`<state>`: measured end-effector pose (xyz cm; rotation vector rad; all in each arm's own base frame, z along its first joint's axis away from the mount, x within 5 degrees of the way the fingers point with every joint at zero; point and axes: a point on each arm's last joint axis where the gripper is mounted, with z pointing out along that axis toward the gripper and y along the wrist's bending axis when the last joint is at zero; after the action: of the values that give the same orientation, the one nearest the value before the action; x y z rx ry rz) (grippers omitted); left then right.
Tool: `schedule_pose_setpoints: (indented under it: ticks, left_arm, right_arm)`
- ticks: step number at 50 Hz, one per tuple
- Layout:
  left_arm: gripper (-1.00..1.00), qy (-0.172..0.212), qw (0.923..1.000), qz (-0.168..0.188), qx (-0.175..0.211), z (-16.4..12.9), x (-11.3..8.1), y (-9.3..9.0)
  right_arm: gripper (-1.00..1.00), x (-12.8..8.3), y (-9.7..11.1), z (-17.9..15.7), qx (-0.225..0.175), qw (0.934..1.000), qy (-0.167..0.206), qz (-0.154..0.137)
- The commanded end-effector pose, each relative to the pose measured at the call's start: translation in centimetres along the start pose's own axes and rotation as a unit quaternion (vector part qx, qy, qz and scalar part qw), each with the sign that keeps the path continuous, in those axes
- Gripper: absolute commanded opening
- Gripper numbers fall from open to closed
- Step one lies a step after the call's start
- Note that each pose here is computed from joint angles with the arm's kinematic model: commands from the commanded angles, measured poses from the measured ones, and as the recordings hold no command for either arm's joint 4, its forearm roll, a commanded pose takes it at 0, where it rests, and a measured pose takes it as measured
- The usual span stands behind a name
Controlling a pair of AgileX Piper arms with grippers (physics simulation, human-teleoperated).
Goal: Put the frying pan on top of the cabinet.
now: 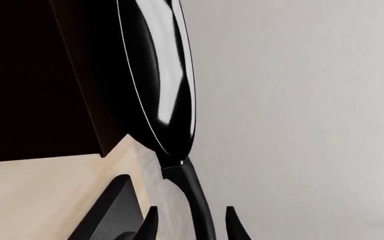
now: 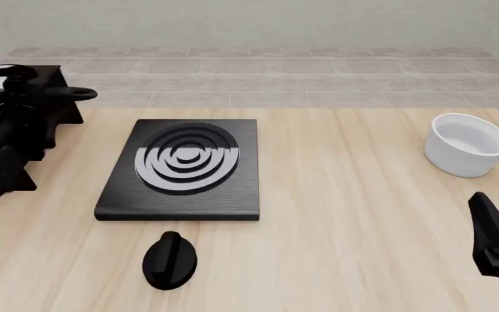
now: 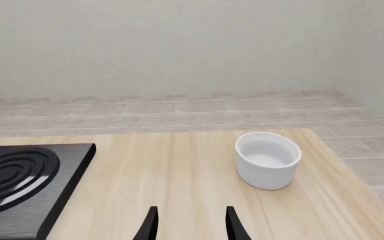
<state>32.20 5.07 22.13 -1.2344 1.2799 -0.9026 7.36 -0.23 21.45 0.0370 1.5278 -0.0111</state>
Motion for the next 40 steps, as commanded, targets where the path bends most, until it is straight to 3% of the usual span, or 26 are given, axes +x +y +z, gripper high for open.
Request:
schedule_pose_setpoints:
  ticks: [1,15,26,40]
  left_arm:
    - [1.0,-0.008,0.9999,0.006,-0.004,-1.7,-0.5,0.5]
    - [1.0,-0.006,0.9998,0.015,-0.008,-5.6,-0.2,1.0]
    - [1.0,0.004,0.9994,0.029,0.018,-12.0,0.2,-0.5]
    - [1.0,0.031,0.9975,0.059,0.023,-18.4,1.0,-0.4]
  right_arm:
    - [1.0,0.0,0.0,-0.1,-0.001,1.0,0.0,-0.002]
    - [1.0,0.0,0.0,-0.2,0.0,1.0,-0.002,0.001]
    - [1.0,0.0,0.0,-0.9,-0.001,0.9999,-0.011,0.004]
    - [1.0,0.1,0.0,-1.7,-0.003,0.9998,-0.018,0.005]
